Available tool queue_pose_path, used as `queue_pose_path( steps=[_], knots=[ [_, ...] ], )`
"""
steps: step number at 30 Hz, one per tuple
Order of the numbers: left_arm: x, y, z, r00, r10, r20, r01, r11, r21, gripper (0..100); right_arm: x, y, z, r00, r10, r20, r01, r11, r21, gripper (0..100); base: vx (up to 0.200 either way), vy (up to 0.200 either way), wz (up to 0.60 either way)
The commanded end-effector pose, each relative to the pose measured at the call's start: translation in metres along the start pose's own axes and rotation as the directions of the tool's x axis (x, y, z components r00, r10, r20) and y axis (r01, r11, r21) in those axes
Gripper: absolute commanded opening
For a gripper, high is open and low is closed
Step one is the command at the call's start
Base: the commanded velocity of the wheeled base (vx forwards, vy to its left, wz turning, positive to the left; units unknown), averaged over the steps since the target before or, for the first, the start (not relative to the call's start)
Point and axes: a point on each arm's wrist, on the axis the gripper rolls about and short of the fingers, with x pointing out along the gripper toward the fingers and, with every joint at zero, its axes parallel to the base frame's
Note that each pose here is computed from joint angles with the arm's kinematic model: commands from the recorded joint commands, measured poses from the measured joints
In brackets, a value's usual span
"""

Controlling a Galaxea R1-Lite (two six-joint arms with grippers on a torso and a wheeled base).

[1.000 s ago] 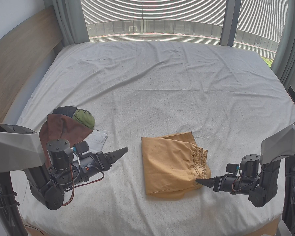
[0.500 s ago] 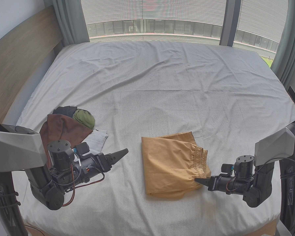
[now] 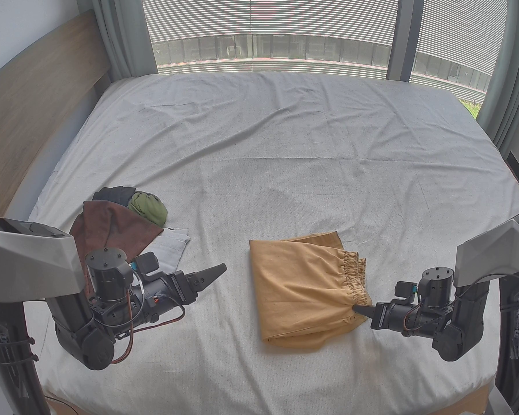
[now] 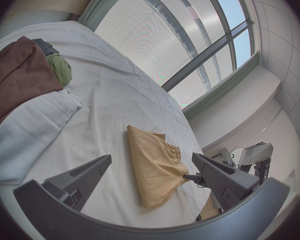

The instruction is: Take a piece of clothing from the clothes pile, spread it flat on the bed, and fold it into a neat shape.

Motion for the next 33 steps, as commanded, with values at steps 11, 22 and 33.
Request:
queue_pose_path(
  steps=[11,22,33],
  knots=[
    [0.002,0.004,-0.005,1.000,0.012,-0.016,-0.012,1.000,-0.002,100,-0.001,-0.006,0.003,1.000,-0.015,0.015,0.015,1.000,0.003,0,0.000,0.000,0.00],
    [0.002,0.004,-0.006,1.000,0.013,-0.019,-0.013,1.000,-0.003,100,-0.006,-0.013,0.007,0.999,-0.038,0.033,0.038,0.999,0.009,100,0.000,0.000,0.00],
    [-0.001,0.002,-0.002,1.000,0.009,-0.007,-0.009,1.000,0.000,100,0.010,-0.024,-0.003,0.999,-0.046,0.006,0.046,0.999,-0.007,100,0.000,0.000,0.00]
  ],
)
